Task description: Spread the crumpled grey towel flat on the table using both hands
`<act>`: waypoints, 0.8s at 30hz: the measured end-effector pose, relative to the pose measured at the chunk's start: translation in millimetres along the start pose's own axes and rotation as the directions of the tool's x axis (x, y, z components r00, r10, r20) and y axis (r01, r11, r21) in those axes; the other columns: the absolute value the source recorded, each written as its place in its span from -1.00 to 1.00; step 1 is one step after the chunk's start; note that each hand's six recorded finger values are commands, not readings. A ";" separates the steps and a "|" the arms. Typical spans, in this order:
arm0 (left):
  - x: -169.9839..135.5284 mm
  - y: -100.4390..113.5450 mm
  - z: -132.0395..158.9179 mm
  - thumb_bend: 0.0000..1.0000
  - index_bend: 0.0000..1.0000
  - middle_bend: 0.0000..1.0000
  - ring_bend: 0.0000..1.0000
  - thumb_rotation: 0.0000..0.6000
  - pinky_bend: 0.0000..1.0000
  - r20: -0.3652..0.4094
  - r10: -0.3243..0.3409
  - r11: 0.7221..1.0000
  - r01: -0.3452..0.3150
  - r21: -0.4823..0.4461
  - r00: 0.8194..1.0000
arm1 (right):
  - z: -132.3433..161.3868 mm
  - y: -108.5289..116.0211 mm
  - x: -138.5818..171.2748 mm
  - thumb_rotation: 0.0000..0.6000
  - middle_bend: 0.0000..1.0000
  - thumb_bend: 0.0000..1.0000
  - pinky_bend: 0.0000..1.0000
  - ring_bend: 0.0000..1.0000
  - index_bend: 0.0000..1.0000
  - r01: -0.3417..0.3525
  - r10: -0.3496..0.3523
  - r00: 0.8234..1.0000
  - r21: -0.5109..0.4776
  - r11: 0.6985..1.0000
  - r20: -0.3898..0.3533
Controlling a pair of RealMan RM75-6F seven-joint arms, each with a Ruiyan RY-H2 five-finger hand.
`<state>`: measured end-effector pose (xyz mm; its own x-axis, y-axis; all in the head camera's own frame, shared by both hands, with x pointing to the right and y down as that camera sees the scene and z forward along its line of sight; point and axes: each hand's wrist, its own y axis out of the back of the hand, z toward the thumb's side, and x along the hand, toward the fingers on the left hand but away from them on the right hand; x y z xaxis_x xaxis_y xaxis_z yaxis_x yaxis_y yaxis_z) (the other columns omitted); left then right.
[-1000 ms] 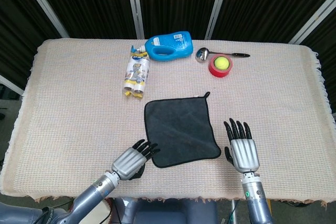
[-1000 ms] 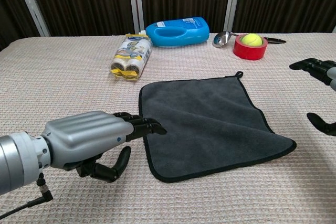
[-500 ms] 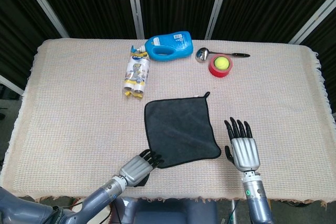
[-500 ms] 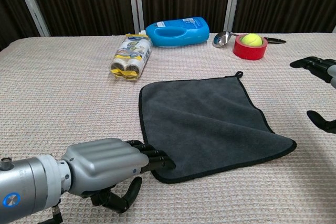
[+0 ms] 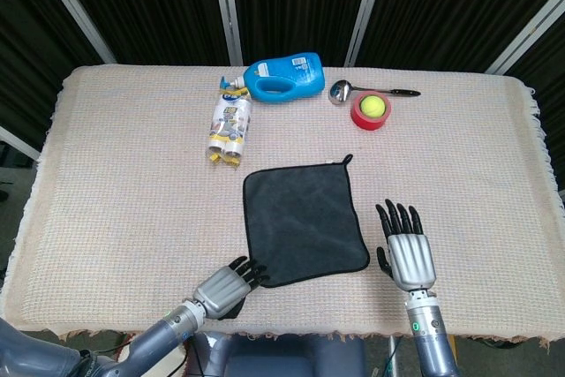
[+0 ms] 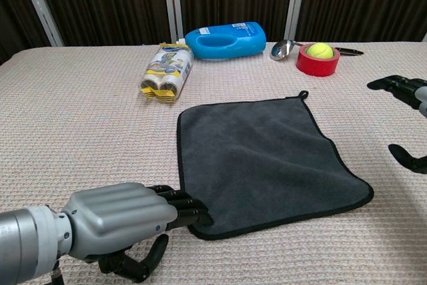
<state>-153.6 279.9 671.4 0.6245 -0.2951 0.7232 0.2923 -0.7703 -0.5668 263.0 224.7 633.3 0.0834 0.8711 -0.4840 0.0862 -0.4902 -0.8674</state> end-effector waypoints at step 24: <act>-17.3 28.8 -6.7 -0.49 -1.00 -1.00 -1.00 1.00 -0.96 -0.008 0.209 0.972 -0.209 -0.109 0.978 | 9.2 3.9 1.2 1.00 -1.00 0.01 -1.00 -1.00 -1.00 0.019 -0.019 1.000 -0.012 1.000 -0.025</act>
<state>-160.8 258.9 645.2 0.6662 -0.4541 0.5916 0.0749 -0.7485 -0.6589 254.3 224.2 628.2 0.1061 0.8791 -0.4646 0.0995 -0.4743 -0.8747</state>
